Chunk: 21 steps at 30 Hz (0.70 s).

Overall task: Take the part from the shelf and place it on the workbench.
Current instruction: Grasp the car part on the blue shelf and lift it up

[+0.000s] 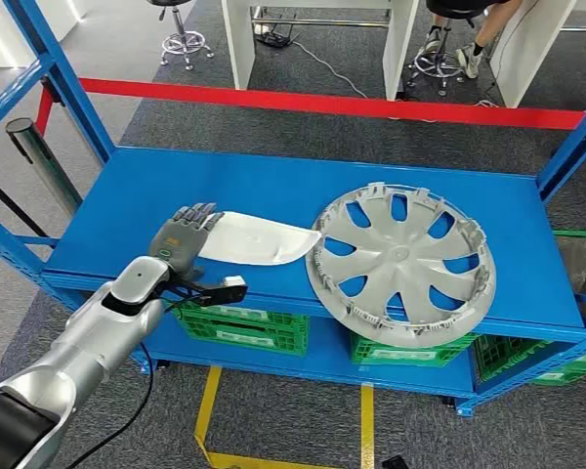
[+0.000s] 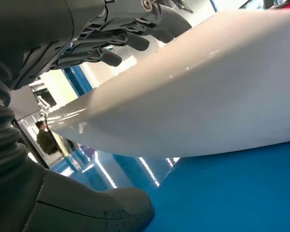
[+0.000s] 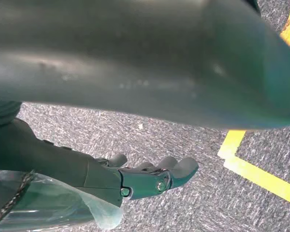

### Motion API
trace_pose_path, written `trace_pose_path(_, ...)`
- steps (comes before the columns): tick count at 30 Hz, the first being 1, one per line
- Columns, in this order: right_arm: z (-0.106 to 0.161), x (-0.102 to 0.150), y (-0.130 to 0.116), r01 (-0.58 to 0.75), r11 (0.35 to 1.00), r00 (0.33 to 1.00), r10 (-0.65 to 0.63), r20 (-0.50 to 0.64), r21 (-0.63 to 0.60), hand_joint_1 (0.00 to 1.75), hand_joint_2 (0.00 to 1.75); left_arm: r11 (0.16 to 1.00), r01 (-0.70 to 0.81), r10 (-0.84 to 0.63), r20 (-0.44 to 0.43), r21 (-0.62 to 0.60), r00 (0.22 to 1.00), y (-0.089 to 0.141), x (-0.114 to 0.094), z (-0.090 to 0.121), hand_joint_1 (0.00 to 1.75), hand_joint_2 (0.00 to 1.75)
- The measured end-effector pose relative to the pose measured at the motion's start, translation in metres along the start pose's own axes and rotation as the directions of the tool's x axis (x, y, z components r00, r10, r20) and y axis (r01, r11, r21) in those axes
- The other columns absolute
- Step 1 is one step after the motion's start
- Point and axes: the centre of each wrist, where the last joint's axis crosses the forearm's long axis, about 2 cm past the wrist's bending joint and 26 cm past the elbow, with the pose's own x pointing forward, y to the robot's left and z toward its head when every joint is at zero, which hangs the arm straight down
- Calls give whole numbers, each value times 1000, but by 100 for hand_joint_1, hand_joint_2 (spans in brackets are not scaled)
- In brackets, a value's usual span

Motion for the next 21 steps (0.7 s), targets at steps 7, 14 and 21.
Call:
trace_pose_path(7, 0, 1, 1, 0, 1000, 1000, 0, 3, 0, 0, 0, 1000, -25, 24, 55, 16, 998, -4, 5, 4, 161, 175)
trace_pose_path(14, 0, 1, 1, -3, 1000, 1000, 3, 4, -1, 0, 0, 998, -57, 54, 90, 30, 994, -14, 15, 12, 175, 175)
trace_pose_path(21, 0, 1, 1, -6, 1000, 1000, 6, 3, -3, 0, 0, 992, -94, 83, 129, 81, 988, -15, 19, 16, 175, 175)
